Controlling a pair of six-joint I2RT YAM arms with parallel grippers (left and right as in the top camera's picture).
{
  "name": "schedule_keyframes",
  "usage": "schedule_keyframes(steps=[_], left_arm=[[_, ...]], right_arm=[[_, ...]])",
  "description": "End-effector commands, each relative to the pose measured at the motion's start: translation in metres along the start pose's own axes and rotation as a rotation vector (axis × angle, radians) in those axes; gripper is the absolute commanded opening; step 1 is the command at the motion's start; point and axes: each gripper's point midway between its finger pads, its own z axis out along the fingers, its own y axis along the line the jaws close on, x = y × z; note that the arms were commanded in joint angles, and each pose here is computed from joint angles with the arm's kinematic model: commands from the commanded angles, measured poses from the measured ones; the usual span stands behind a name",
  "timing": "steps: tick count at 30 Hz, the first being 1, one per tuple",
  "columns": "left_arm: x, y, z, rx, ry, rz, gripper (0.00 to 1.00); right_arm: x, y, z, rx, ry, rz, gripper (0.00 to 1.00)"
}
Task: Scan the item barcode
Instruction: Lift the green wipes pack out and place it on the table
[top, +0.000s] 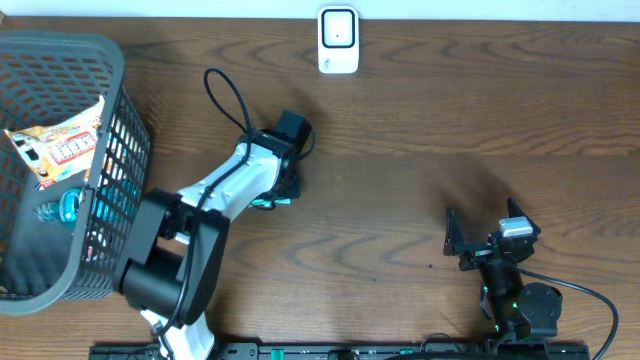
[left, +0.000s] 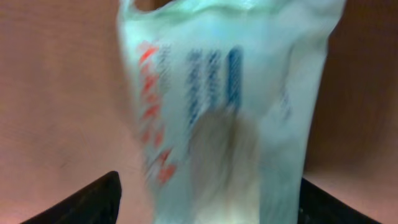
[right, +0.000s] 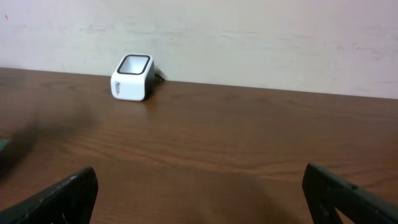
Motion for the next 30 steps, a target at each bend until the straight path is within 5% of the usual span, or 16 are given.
schedule_keyframes(steps=[1,5,10,20,30], left_arm=[[-0.019,0.006,-0.043,0.033,-0.108,0.003,0.81],[-0.032,0.013,-0.088,0.104,-0.225,-0.028,0.79],[-0.041,0.014,-0.112,0.158,-0.301,-0.068,0.08],[-0.018,0.009,-0.05,0.095,-0.179,-0.117,0.08],[0.007,-0.021,0.016,0.199,-0.069,-0.106,0.07]], right_arm=[[0.0,0.002,0.0,-0.008,-0.003,-0.005,0.99],[0.0,0.002,0.0,-0.008,-0.003,-0.005,0.99],[0.0,0.002,0.0,-0.008,-0.003,-0.005,0.99],[0.0,0.002,0.0,-0.008,-0.003,-0.005,0.99],[0.0,0.002,0.0,-0.008,-0.003,-0.005,0.99]])
